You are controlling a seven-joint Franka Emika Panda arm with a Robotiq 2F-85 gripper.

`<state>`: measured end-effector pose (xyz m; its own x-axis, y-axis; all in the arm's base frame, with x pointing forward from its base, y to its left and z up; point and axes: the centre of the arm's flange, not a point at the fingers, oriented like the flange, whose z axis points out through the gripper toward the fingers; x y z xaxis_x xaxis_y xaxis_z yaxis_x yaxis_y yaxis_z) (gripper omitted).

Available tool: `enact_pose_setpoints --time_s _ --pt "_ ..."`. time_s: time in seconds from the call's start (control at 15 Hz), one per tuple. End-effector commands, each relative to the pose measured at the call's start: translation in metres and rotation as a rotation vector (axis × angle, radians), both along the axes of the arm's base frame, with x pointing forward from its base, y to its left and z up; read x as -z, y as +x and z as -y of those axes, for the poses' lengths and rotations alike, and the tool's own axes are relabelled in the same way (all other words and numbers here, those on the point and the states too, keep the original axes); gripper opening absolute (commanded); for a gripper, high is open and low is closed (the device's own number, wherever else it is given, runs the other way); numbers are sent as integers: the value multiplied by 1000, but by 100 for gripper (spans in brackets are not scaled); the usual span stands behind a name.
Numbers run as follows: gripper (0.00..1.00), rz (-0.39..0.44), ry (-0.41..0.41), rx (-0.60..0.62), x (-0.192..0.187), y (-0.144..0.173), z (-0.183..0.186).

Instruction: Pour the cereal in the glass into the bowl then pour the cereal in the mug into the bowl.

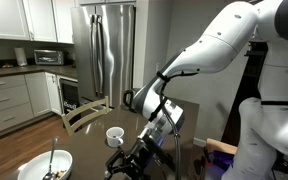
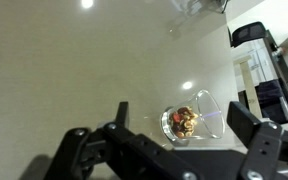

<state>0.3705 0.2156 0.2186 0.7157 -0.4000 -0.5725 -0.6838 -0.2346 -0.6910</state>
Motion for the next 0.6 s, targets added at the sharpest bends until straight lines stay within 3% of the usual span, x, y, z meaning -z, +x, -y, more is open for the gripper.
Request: enact_pose_setpoints --time_s 0.0,0.53 --pt "100 -21 142 45 39 24 -15" --pt "100 -140 369 107 96 76 -31"
